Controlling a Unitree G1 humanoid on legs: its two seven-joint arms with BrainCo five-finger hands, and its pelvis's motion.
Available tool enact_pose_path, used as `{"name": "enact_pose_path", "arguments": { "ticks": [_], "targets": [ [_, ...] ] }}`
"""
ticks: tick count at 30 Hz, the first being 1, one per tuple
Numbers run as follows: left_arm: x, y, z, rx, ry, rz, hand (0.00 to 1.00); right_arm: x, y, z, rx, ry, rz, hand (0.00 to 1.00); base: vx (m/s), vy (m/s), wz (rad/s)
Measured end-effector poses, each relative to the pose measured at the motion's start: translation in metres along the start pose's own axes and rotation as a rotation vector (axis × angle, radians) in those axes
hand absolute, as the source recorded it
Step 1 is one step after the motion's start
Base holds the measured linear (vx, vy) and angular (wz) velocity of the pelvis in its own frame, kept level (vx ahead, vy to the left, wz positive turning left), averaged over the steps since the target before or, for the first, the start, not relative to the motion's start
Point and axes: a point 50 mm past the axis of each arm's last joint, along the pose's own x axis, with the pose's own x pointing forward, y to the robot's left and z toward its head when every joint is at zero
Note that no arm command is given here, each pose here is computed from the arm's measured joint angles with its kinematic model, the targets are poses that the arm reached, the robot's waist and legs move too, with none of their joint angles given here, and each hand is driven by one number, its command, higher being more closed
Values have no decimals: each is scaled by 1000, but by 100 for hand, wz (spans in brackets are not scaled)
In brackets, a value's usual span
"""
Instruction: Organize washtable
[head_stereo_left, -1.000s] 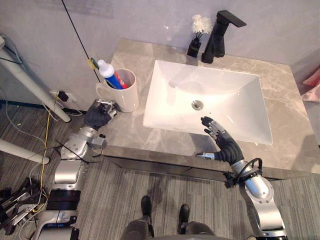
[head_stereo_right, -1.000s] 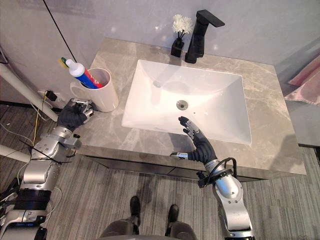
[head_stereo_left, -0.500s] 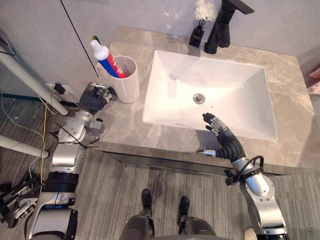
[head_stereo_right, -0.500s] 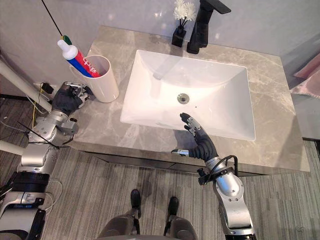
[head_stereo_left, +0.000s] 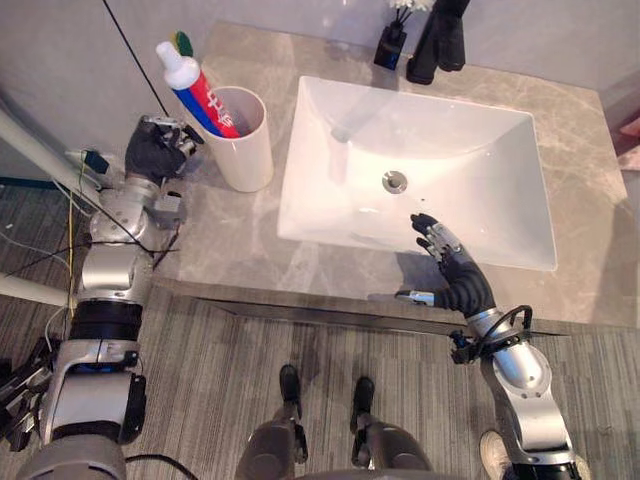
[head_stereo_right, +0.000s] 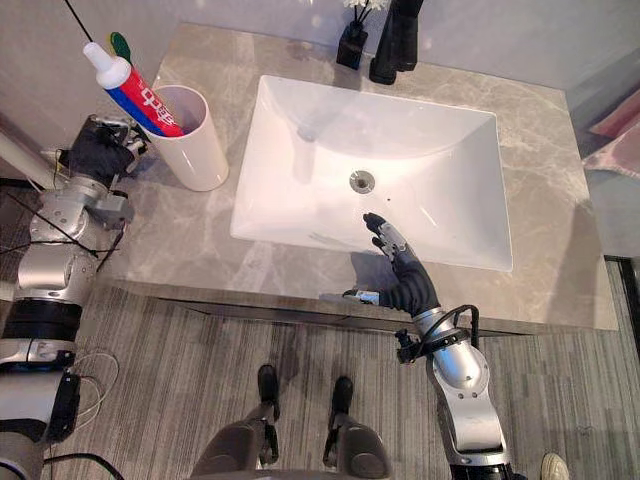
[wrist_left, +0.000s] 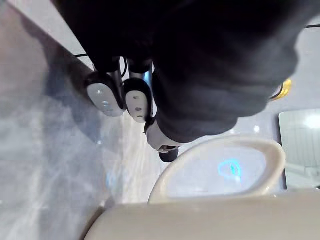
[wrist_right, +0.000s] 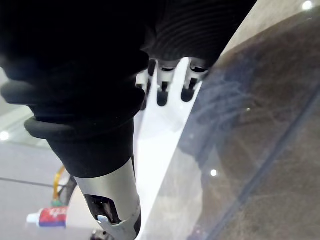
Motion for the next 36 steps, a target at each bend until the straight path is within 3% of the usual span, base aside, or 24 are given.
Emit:
{"name": "enact_pose_path", "arguments": {
  "ticks": [11,24,36],
  "targets": [
    [3,10,2,22,10,23,100,-2,3,-1,26,-3,9,0,56,7,-1],
    [-74,10,-80,-46,266,57,100,-7,15,-16,65,65,46,0,20,7,16],
    [-98,-11,-94,-76,309,-1,100,-9,21,-30,97,125,54,0,12,3,10]
  ]
}}
